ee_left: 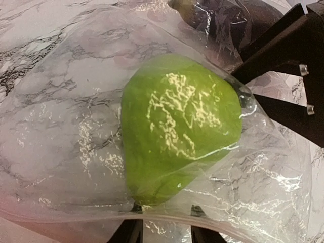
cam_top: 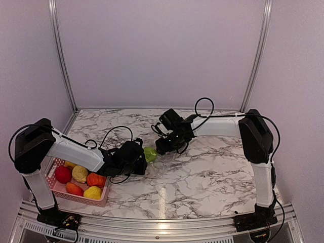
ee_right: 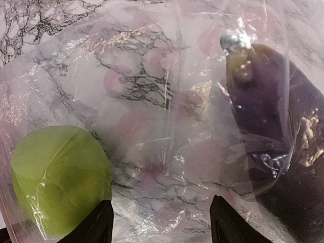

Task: Open the zip-top bag and remove the fake food
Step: Pick up the fake fruit from the zipper food storage bag.

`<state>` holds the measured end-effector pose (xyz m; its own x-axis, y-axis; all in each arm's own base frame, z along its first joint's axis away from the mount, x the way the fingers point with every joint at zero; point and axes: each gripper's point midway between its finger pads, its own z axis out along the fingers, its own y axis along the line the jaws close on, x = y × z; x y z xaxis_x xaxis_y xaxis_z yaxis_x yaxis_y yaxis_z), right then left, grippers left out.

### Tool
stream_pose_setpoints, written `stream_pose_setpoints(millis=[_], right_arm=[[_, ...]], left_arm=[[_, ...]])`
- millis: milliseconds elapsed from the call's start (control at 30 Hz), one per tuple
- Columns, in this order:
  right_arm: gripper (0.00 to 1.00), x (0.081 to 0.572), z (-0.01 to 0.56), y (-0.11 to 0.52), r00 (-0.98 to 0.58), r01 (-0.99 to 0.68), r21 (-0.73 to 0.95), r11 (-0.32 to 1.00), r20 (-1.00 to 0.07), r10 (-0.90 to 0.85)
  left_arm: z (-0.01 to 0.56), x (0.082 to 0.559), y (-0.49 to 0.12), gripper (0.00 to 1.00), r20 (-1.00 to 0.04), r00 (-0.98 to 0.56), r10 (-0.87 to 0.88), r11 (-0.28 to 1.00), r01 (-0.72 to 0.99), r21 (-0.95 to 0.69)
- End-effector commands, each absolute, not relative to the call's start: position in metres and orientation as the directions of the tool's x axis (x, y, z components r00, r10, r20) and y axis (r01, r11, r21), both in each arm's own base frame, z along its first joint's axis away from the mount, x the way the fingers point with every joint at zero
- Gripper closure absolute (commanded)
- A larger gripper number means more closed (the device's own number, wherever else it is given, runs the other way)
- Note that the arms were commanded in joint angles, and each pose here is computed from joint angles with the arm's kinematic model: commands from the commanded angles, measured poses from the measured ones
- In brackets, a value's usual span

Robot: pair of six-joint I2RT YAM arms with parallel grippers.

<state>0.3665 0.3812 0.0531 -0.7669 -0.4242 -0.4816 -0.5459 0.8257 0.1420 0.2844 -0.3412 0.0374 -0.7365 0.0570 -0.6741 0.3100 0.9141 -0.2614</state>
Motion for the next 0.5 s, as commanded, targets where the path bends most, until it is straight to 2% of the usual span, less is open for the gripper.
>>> stream_pose_setpoints(millis=[0, 267, 467], right_arm=[[0.37, 0.368, 0.057, 0.393, -0.753, -0.562, 0.148, 0.814, -0.498, -0.430], [0.35, 0.377, 0.094, 0.386, -0.729, -0.532, 0.119, 0.839, -0.569, -0.382], [0.39, 0.378, 0.124, 0.383, -0.714, -0.516, 0.132, 0.846, -0.612, -0.340]], left_arm=[[0.049, 0.289, -0.325, 0.64, -0.700, -0.714, 0.018, 0.943, 0.246, -0.226], [0.046, 0.290, -0.326, 0.58, -0.698, -0.716, 0.025, 0.942, 0.251, -0.224], [0.047, 0.291, -0.329, 0.56, -0.701, -0.713, 0.030, 0.935, 0.268, -0.232]])
